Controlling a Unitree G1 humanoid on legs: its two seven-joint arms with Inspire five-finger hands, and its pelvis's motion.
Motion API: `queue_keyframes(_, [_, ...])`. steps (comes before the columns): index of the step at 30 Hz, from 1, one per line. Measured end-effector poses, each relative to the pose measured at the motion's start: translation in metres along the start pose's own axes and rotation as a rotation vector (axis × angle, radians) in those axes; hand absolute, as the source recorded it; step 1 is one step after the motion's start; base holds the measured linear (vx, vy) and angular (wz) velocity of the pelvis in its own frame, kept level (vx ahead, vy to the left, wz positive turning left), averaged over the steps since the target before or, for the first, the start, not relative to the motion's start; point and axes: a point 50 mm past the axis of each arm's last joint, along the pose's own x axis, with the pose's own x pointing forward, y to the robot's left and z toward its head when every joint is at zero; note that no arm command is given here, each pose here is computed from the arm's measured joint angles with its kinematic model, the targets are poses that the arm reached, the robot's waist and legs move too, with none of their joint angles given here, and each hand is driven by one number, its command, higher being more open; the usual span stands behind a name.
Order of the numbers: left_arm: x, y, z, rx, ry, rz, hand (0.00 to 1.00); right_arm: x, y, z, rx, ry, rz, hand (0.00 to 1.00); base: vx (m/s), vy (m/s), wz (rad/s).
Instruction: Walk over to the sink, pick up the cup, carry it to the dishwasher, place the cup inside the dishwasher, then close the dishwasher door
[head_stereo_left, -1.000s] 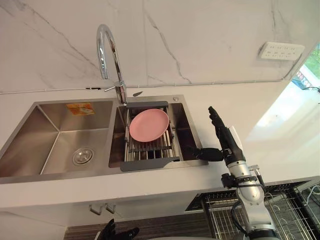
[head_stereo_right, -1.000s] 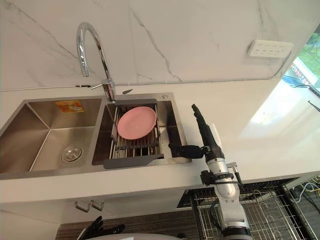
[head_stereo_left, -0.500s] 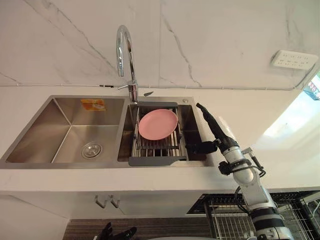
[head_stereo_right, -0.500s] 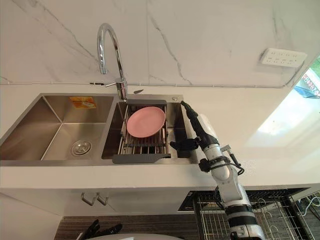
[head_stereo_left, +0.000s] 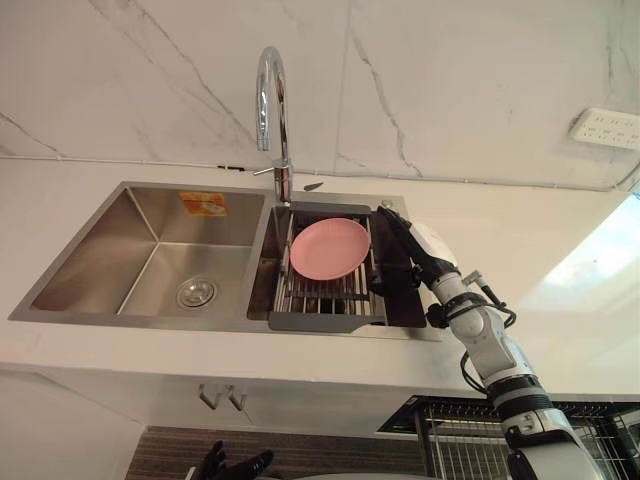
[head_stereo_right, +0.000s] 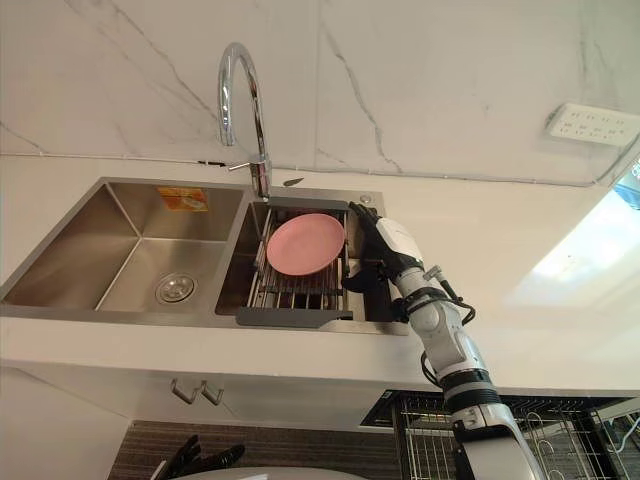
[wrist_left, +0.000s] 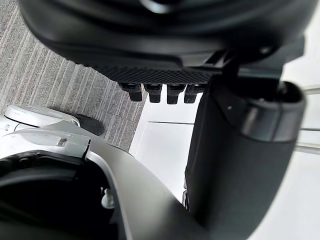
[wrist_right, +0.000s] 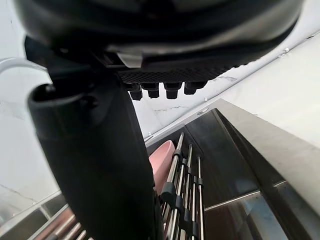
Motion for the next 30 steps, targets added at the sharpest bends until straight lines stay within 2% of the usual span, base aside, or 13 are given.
queue_keyframes(30, [0.002, -0.003, 0.01, 0.022, -0.033, -0.017, 1.0, 0.034, -0.006, 0.007, -0.309, -0.011, 0.062, 1.0, -0.01, 0.006, 0.03])
